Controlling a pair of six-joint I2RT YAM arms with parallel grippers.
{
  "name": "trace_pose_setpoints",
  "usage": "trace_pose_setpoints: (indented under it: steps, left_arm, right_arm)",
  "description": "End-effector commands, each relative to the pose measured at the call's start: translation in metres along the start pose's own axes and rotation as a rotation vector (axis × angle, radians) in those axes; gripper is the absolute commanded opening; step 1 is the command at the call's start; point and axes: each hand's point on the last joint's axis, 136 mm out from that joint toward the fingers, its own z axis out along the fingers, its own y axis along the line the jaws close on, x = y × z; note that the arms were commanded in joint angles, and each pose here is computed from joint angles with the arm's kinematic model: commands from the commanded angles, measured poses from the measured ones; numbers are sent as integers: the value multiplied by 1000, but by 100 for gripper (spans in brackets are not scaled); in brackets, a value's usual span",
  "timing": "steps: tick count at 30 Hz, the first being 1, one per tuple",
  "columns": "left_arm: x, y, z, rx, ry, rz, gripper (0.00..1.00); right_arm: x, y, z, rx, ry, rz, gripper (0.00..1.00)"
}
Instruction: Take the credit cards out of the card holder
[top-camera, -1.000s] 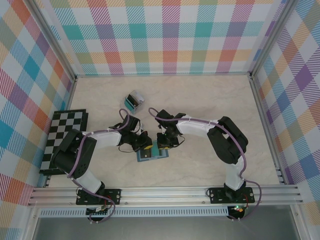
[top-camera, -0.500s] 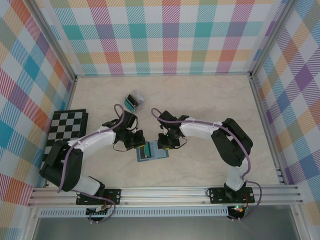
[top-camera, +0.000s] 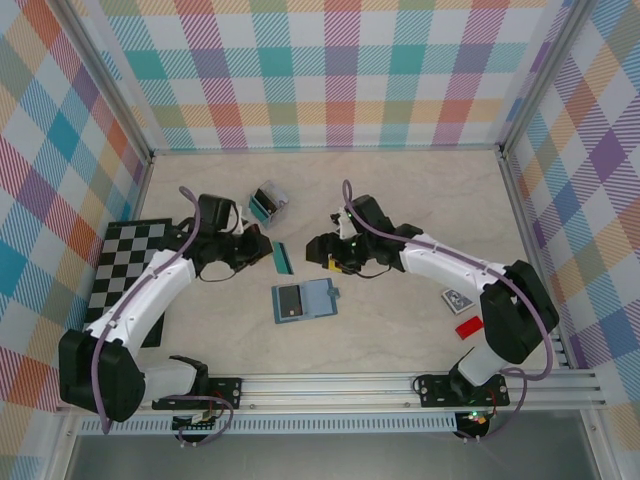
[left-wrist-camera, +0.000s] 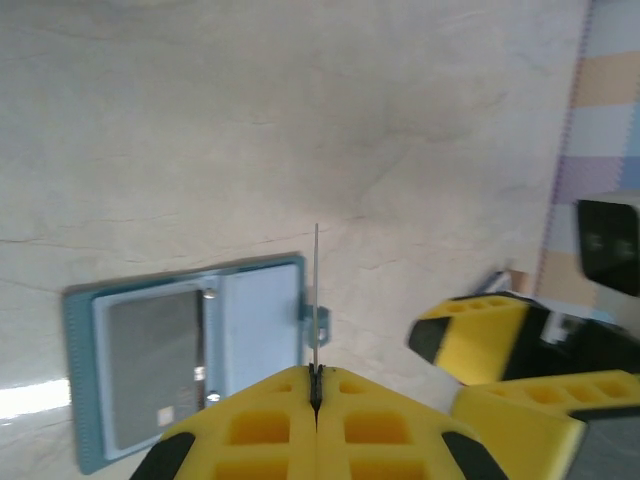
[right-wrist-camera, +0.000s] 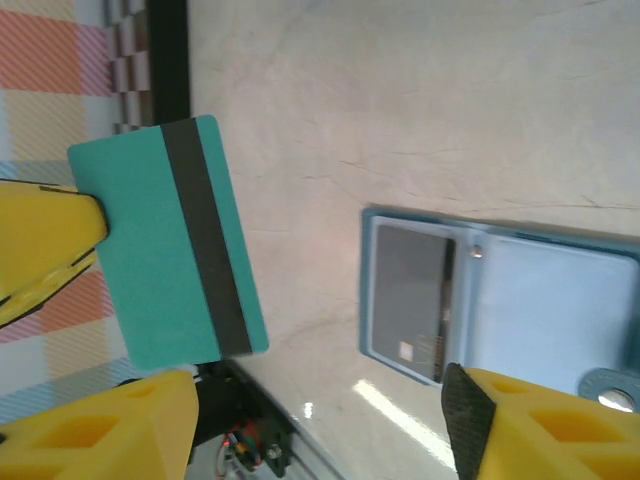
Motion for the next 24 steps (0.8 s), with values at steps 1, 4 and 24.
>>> trace_pose_setpoints:
  steps: [1,4,24]
  left_arm:
    - [-13,-40,-23,187,-6,-22,0]
    - [-25,-60,-35,291,-18,-47,0]
    - [-54,-70,-49,466,-55,-126,0]
  right_arm:
    - [-7,38,-9,-198,28,47,69]
    - [-18,58,-12,-297,39,80,70]
    - [-51,115,-29,-514,62,38,36]
